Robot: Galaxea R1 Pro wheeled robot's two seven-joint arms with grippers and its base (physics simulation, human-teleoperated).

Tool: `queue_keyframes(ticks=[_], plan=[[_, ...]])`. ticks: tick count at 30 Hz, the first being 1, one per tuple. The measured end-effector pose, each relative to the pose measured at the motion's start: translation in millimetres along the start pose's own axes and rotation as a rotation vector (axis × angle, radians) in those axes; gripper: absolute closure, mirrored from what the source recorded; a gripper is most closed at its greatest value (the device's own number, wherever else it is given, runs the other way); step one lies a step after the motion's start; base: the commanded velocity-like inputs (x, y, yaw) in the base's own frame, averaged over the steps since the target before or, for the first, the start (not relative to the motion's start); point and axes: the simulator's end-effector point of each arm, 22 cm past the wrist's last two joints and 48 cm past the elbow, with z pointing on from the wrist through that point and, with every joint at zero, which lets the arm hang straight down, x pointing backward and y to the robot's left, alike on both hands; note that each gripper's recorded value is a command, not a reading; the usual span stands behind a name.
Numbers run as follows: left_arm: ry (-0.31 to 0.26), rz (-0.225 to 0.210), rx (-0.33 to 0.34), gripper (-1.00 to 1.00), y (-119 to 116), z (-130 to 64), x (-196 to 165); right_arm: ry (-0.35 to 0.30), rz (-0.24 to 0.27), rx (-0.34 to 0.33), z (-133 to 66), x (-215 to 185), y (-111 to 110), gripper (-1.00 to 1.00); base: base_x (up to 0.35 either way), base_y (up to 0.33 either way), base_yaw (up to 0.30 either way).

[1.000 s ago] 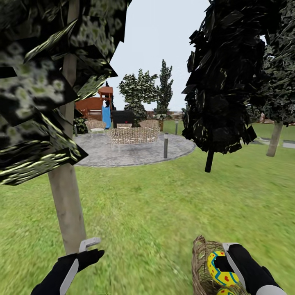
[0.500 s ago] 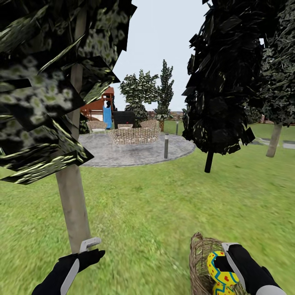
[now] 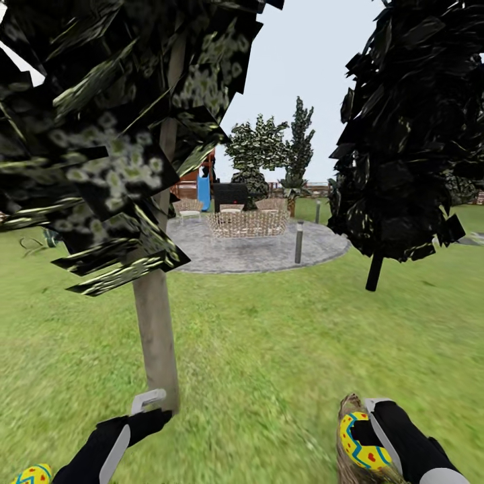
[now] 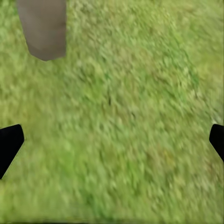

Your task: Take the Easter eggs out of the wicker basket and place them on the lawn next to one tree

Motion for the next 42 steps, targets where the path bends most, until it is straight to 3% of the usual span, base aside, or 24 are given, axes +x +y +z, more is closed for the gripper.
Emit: queue_keyframes(ticks=[28,35,42], plan=[[0.003,-0.007,0.013,-1.0,-22.6,-32.7,-35.4,0.004,-0.004,0.0,-42.5,-26.2,-7.1,1.0,-0.068,0.045,0.293],[0.011,-0.011,0.014,-1.0,-26.0,-40.3,-40.9,0.004,-0.003,-0.001,-52.9,-32.5,-8.9,1.0,0.0,0.241,0.293],[0.012,-0.009,0.015,-1.0,-30.2,-48.2,-48.6,0.005,-0.002,-0.002,-63.4,-38.5,-10.9,1.0,0.0,0.044,0.03]])
